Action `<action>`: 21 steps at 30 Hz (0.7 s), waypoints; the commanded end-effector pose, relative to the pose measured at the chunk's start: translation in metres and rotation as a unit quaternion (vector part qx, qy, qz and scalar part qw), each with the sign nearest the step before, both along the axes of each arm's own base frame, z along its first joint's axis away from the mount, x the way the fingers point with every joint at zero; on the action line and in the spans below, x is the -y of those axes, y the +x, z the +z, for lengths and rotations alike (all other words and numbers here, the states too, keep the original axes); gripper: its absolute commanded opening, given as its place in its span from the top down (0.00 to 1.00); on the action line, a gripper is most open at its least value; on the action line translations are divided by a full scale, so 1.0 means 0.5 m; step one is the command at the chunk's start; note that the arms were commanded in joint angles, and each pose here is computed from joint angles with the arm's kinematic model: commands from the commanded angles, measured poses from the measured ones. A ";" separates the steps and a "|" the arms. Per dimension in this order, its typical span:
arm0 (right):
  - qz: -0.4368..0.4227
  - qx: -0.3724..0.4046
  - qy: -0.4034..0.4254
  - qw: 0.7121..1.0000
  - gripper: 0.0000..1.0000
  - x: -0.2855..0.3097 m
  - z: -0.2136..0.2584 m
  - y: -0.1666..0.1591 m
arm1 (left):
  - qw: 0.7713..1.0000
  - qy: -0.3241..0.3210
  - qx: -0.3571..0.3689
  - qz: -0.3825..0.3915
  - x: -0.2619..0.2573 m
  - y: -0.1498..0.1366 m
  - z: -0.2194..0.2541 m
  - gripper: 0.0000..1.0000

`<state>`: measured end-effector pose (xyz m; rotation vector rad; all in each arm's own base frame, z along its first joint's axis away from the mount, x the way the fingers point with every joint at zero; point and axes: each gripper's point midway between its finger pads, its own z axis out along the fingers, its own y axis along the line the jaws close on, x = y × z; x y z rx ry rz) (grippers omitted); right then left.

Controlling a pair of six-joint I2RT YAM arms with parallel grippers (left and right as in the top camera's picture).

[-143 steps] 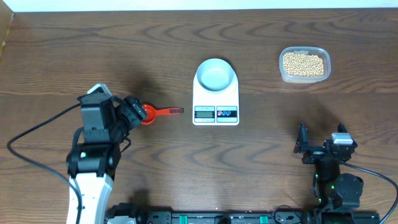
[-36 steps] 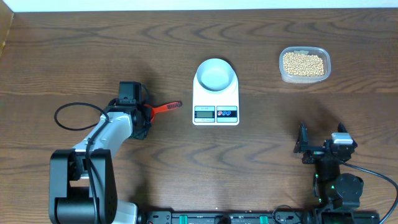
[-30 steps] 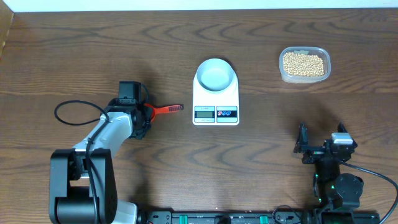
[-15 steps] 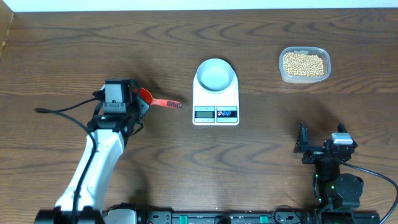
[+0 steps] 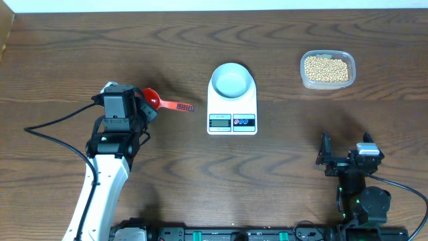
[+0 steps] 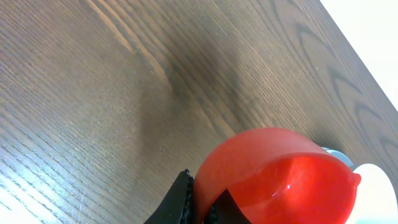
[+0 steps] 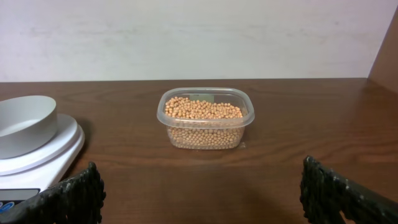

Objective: Scoop item into bowl and weigh 50g on scale

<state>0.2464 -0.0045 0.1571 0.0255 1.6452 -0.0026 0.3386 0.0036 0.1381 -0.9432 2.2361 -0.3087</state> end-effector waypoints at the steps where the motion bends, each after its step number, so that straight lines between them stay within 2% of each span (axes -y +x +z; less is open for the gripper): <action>1: -0.004 -0.001 -0.006 1.000 0.01 0.004 -0.001 -0.001 | 1.000 0.010 0.004 -0.001 -0.005 0.000 0.007 0.93; 21: -0.015 0.001 -0.007 1.000 0.01 0.011 0.001 -0.001 | 0.999 0.009 0.031 -0.001 -0.004 0.019 0.025 0.93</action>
